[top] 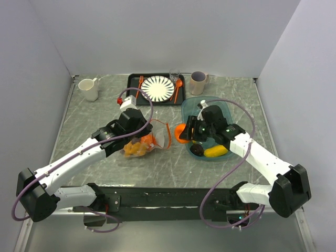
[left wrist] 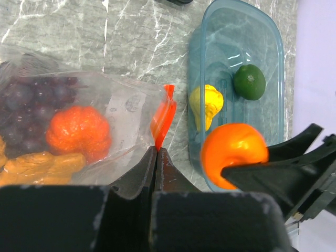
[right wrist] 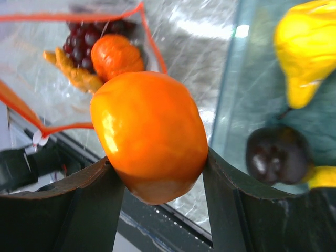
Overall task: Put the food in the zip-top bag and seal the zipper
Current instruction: Place the fake fruit in the zipper food storage bag.
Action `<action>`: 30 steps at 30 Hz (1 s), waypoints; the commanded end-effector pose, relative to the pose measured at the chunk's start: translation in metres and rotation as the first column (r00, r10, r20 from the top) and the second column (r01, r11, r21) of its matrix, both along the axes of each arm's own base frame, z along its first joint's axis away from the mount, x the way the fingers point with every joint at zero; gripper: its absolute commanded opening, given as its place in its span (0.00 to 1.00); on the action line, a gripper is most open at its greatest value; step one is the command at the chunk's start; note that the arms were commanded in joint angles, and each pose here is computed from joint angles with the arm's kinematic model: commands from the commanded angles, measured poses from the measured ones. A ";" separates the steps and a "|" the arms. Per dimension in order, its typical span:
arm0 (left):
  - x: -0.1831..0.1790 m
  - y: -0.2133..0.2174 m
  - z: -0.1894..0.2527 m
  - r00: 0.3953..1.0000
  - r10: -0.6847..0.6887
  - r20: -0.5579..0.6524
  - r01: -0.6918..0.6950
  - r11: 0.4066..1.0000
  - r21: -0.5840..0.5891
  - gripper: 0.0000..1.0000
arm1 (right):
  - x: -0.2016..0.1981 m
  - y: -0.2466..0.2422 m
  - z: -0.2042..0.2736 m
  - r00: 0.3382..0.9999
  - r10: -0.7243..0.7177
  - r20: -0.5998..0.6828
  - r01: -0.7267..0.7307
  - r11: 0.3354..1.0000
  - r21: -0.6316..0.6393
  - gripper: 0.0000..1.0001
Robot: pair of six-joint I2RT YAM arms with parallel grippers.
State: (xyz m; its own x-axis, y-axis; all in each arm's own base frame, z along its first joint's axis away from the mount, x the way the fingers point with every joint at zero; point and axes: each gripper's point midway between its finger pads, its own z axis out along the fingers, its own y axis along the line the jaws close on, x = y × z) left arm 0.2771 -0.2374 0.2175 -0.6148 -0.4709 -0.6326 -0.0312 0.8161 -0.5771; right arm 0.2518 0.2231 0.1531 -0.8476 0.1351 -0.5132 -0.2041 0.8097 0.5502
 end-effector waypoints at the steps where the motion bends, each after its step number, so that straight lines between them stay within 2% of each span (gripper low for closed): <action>1: 0.001 -0.003 0.020 0.999 -0.006 0.046 0.008 0.999 -0.046 0.01 | 0.001 0.029 0.015 0.995 0.094 0.032 -0.096 0.994 0.048 0.37; 8: 0.000 -0.003 0.022 0.999 -0.009 0.050 0.011 0.998 -0.054 0.01 | 0.010 0.079 0.010 0.985 0.170 0.007 -0.171 0.983 0.063 0.37; 15: -0.001 -0.001 0.026 0.998 -0.002 0.057 0.006 0.998 -0.064 0.01 | 0.026 0.131 0.000 0.970 0.243 -0.014 -0.242 0.970 0.023 0.38; 18: -0.002 0.003 0.028 0.998 0.009 0.061 -0.005 0.998 -0.064 0.01 | 0.022 0.145 -0.001 0.965 0.263 -0.006 -0.262 0.964 0.045 0.48; 20: -0.003 0.006 0.030 0.998 0.022 0.065 -0.017 0.998 -0.065 0.01 | 0.017 0.153 0.000 0.959 0.284 -0.009 -0.283 0.957 0.064 0.62; 25: -0.003 0.012 0.038 0.995 0.045 0.093 -0.038 0.996 -0.081 0.01 | 0.011 0.157 0.005 0.952 0.307 0.010 -0.306 0.948 0.088 0.79; 27: -0.003 0.013 0.037 0.995 0.046 0.091 -0.039 0.996 -0.077 0.01 | 0.009 0.153 0.013 0.951 0.308 0.034 -0.310 0.947 0.089 0.92; 29: -0.003 0.013 0.036 0.995 0.048 0.090 -0.041 0.996 -0.080 0.01 | 0.010 0.150 0.021 0.952 0.301 0.052 -0.304 0.949 0.077 0.99; 30: -0.003 0.012 0.037 0.995 0.047 0.092 -0.039 0.996 -0.082 0.01 | 0.011 0.145 0.021 0.957 0.284 0.052 -0.287 0.956 0.061 0.99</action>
State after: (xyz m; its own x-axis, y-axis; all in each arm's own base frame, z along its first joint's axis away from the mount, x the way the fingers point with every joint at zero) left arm 0.2703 -0.2232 0.2403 -0.5670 -0.5099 -0.6469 -0.0239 0.7952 -0.6058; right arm 0.2569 0.3662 0.1324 -0.8861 -0.1090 -0.4505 -0.3855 0.7130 0.5857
